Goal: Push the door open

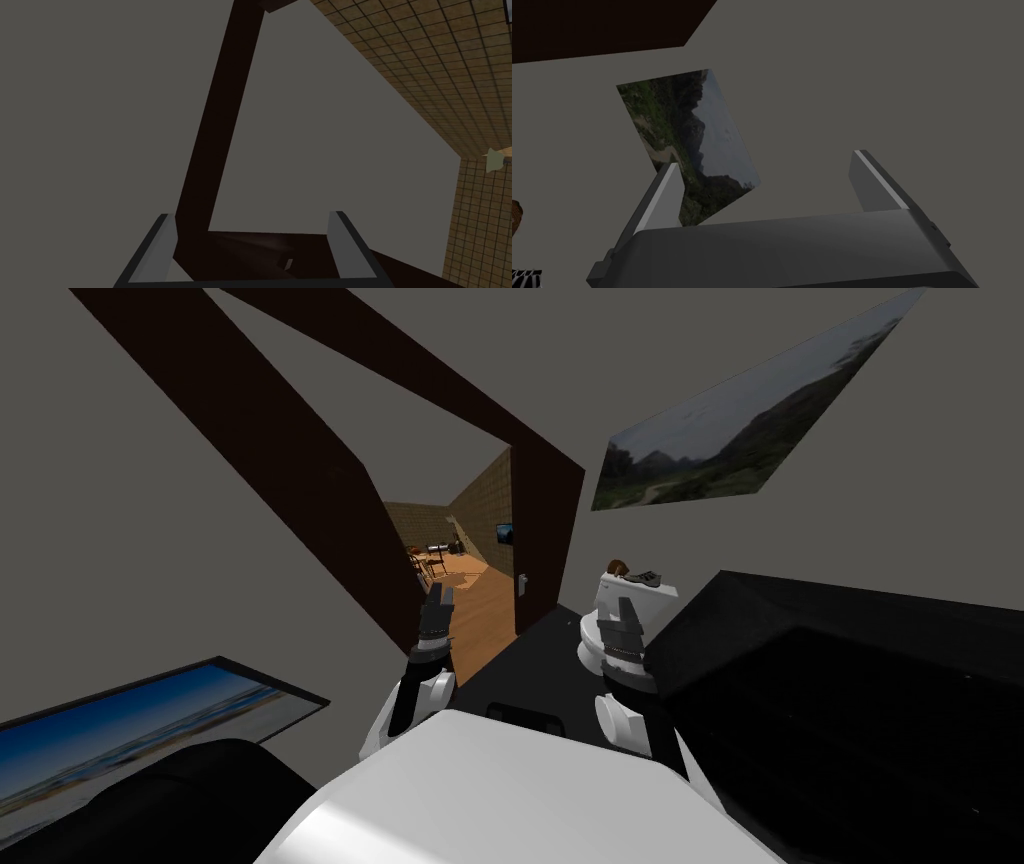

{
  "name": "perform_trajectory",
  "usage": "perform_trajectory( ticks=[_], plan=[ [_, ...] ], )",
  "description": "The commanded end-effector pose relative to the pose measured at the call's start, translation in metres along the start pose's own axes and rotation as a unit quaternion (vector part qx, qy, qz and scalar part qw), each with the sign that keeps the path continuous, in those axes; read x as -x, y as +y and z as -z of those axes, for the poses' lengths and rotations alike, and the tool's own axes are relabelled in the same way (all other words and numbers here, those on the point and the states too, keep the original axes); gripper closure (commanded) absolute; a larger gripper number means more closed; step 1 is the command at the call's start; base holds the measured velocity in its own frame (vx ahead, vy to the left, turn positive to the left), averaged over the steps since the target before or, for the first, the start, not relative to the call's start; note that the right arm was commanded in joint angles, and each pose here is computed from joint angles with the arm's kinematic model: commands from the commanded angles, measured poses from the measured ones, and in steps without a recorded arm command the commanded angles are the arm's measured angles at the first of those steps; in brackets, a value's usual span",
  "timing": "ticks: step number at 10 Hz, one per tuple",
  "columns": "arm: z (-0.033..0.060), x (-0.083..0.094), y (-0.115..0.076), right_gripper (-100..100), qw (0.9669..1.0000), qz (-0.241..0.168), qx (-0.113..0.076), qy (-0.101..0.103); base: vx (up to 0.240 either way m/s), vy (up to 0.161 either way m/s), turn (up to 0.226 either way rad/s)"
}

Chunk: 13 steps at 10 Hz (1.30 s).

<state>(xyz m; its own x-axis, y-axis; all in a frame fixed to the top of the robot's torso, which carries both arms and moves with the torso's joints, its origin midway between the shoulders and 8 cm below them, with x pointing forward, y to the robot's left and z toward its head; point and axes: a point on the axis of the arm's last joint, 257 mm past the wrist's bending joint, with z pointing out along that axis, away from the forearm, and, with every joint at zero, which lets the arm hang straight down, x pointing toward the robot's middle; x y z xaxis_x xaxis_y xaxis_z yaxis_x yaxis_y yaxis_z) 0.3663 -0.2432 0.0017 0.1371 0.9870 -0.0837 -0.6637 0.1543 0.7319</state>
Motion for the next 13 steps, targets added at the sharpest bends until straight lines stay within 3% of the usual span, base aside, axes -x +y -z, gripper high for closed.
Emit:
perform_trajectory(
  ticks=[1,5,9,13],
  plan=[
    [-0.0016,-0.008,-0.015,-100,0.9999,-0.01,-0.008,0.007,0.085,-0.07,0.093],
    [-0.0008,-0.018,-0.038,-100,0.9993,-0.021,-0.025,0.017,0.051,-0.045,0.056],
    [-0.0039,-0.042,-0.076,-100,0.9969,-0.045,-0.052,0.038,0.069,-0.075,0.106],
    [-0.0008,-0.056,-0.104,-100,0.9943,-0.056,-0.076,0.05,0.052,-0.067,0.07]
  ],
)
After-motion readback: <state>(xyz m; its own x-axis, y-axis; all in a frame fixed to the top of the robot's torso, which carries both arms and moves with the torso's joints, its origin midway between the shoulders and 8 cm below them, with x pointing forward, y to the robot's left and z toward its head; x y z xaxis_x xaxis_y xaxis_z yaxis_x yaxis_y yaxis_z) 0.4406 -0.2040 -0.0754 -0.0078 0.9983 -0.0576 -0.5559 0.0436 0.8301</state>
